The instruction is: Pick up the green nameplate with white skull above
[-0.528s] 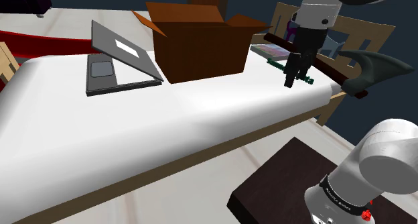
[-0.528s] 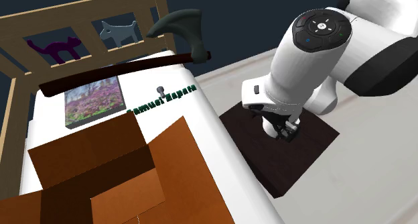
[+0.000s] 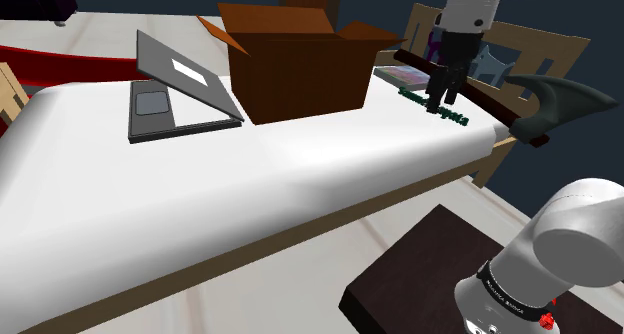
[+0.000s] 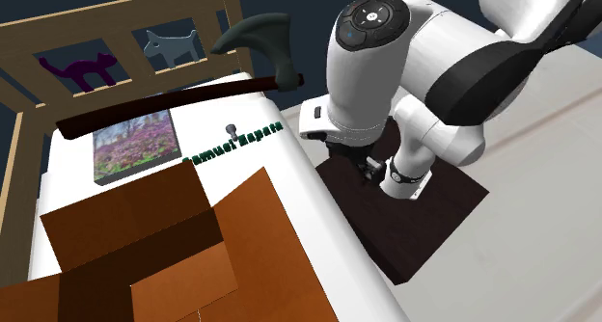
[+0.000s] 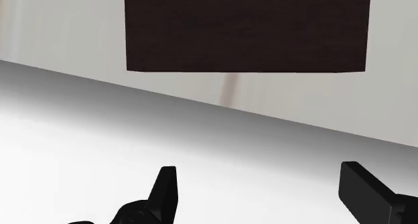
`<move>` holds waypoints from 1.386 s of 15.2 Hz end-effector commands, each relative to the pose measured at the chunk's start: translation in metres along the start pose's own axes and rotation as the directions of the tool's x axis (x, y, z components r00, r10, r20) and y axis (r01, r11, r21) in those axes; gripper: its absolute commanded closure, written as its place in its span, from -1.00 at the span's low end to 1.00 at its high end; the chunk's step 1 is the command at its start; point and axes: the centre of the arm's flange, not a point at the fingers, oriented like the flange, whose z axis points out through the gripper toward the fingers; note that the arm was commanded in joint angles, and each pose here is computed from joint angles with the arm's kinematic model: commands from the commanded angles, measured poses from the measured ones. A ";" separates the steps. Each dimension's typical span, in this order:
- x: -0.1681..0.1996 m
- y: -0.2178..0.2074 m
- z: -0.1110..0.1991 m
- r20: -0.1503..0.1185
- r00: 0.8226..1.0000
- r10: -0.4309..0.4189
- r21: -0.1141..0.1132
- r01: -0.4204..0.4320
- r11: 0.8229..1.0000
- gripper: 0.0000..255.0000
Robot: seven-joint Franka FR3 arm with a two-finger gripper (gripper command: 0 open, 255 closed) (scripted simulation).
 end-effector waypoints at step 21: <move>0.137 0.270 -0.010 0.092 0.995 -0.029 0.033 0.027 0.999 -1.00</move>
